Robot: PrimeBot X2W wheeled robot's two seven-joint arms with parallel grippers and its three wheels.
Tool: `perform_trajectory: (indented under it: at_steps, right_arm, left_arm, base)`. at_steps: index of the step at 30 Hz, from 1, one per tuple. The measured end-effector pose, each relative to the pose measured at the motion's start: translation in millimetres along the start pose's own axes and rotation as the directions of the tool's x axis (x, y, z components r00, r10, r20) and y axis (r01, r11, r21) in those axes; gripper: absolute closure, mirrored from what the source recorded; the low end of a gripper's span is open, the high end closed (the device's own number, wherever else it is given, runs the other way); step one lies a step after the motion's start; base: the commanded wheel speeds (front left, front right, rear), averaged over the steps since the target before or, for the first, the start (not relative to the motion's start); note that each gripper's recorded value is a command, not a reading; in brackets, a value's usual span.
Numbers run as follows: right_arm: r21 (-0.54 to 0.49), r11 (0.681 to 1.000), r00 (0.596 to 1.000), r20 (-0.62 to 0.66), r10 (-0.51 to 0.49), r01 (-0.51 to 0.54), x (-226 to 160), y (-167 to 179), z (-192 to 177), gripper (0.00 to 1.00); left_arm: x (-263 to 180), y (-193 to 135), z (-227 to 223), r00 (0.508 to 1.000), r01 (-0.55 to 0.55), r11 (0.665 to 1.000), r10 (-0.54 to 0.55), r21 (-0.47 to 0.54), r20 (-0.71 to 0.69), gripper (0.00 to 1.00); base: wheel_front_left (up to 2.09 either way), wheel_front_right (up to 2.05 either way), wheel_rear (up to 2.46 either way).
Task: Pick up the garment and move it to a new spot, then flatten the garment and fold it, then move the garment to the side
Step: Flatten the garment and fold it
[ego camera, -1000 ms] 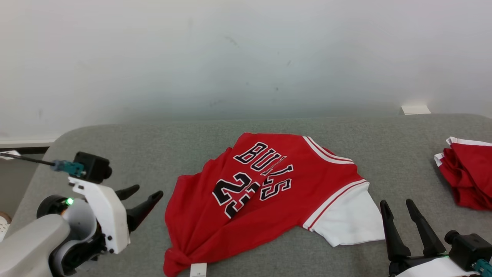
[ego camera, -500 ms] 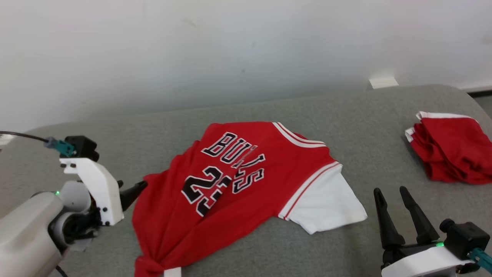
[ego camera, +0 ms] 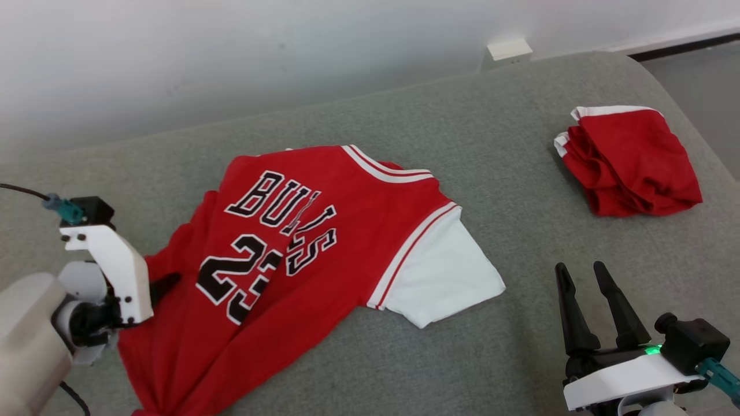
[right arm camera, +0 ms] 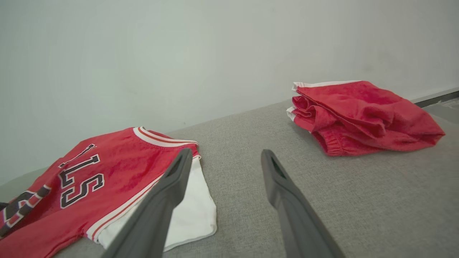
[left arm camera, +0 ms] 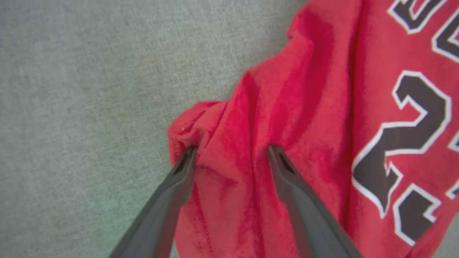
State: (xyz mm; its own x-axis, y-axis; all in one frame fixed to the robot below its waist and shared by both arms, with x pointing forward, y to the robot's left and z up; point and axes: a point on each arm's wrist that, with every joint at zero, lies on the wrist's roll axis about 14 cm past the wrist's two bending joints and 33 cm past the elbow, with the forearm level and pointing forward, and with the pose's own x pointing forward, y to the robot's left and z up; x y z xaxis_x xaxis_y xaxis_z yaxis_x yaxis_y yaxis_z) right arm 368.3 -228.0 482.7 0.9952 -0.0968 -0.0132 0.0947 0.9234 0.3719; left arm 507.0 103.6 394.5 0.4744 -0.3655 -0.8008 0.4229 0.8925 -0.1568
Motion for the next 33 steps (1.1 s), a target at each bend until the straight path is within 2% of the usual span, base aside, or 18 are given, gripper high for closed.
perform_trajectory:
  at_steps: [5,6,8,9,12,16,22,27,32,33]
  right_arm:
    - [-0.001,1.000,1.000,-0.002,-0.018,0.018,-2.0,-6.0,-1.5,0.00]
    - [-0.001,1.000,1.000,-0.004,-0.018,0.018,-1.9,-6.0,-1.9,0.00]
    - [-0.001,1.000,1.000,-0.004,-0.016,0.016,-1.5,-5.3,-2.5,0.00]
    - [-0.001,1.000,1.000,-0.002,-0.014,0.014,-1.1,-4.9,-2.4,0.00]
    - [-0.002,1.000,1.000,0.000,-0.006,0.006,2.2,-2.6,-2.0,0.00]
    - [-0.009,1.000,1.000,-0.011,-0.003,0.002,7.0,-3.0,-5.5,0.00]
    - [-0.020,1.000,0.999,-0.032,0.004,-0.005,22.5,-2.7,-13.1,0.00]
    - [-0.026,1.000,0.999,-0.052,-0.011,0.009,28.6,-7.5,-20.7,0.00]
    - [-0.033,0.999,0.998,-0.054,-0.022,0.020,30.3,-11.3,-21.1,0.00]
    - [-0.032,0.999,0.998,-0.053,-0.020,0.018,30.4,-10.4,-21.0,0.00]
  left_arm:
    - [5.1,2.6,-3.6,0.999,-0.006,1.000,0.007,0.003,-0.047,0.00]
    - [4.8,2.8,-3.9,0.999,-0.007,1.000,0.007,0.004,-0.049,0.24]
    - [4.0,3.6,-4.7,0.999,-0.007,1.000,0.008,0.012,-0.051,0.92]
    - [3.3,4.2,-4.4,0.999,-0.007,1.000,0.007,0.012,-0.050,1.00]
    - [2.4,5.4,1.8,1.000,-0.004,1.000,0.004,0.022,-0.015,1.00]
    - [0.3,12.9,38.2,0.994,-0.025,0.999,0.020,0.045,0.103,1.00]
    - [3.2,35.4,87.5,0.970,-0.075,0.996,0.061,0.054,0.234,1.00]
    - [7.9,52.5,124.9,0.931,-0.130,0.990,0.104,0.051,0.349,1.00]
    - [17.8,58.5,130.8,0.919,-0.153,0.987,0.129,0.037,0.373,1.00]
    - [18.9,57.1,129.5,0.920,-0.153,0.988,0.131,0.032,0.370,0.93]
  base:
    - [0.00,0.00,0.00]
    - [0.00,0.00,0.00]
    - [0.00,0.00,0.00]
    - [0.00,0.00,0.00]
    - [0.00,0.00,0.00]
    - [0.00,0.00,0.00]
    - [0.00,0.00,0.00]
    - [0.00,0.00,0.00]
    - [0.00,0.00,0.00]
    - [0.00,0.00,0.00]
